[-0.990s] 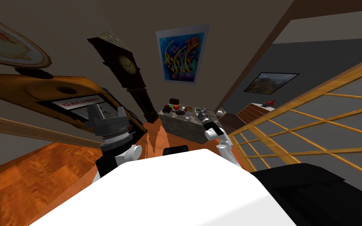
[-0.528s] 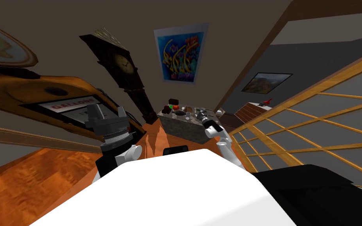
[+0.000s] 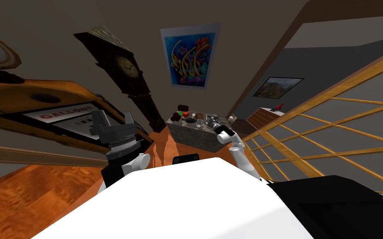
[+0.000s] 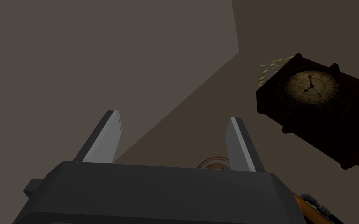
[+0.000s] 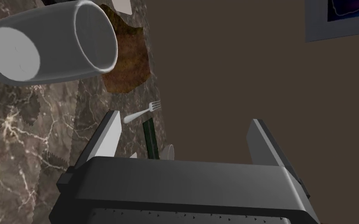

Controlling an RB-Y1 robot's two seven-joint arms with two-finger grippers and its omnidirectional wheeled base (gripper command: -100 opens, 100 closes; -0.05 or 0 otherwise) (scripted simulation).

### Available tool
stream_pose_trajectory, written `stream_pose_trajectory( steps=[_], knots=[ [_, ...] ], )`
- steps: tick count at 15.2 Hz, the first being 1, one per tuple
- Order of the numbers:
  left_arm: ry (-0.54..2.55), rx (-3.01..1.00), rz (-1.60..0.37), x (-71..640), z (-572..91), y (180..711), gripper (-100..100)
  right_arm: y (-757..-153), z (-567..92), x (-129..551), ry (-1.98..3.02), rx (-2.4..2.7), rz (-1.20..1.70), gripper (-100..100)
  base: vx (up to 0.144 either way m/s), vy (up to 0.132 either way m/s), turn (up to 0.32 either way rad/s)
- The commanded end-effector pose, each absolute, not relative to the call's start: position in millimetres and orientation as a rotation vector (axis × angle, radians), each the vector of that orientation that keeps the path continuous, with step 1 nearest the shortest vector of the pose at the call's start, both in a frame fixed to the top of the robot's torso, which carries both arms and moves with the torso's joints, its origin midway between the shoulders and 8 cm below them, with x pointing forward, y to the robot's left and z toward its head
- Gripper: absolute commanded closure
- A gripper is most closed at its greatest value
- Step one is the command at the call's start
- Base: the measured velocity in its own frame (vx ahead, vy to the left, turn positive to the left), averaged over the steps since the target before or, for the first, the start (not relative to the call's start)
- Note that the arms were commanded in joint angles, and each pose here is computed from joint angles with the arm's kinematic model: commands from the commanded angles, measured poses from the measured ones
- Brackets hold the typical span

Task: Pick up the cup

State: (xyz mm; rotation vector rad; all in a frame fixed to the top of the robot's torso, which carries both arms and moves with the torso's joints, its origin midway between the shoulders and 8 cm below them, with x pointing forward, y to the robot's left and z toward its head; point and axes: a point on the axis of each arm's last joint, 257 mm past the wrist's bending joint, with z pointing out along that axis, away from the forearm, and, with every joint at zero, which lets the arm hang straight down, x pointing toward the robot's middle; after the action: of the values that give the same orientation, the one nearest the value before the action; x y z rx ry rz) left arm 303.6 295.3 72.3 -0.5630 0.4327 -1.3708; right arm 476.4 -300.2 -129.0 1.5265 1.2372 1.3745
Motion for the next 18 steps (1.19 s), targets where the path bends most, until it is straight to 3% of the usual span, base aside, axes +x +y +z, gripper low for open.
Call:
stream_pose_trajectory(
  steps=[1, 18],
  knots=[
    [0.433, -0.563, -1.371, 304, 72, 295, 0, -301, -136, 479, 1.238, 1.598, 1.379, -100, 0.065, 0.04, -0.101],
    [0.433, -0.563, -1.371, 304, 72, 295, 0, -310, -185, 478, 1.242, 2.042, 1.277, -100, 0.047, 0.035, -0.051]
  ],
)
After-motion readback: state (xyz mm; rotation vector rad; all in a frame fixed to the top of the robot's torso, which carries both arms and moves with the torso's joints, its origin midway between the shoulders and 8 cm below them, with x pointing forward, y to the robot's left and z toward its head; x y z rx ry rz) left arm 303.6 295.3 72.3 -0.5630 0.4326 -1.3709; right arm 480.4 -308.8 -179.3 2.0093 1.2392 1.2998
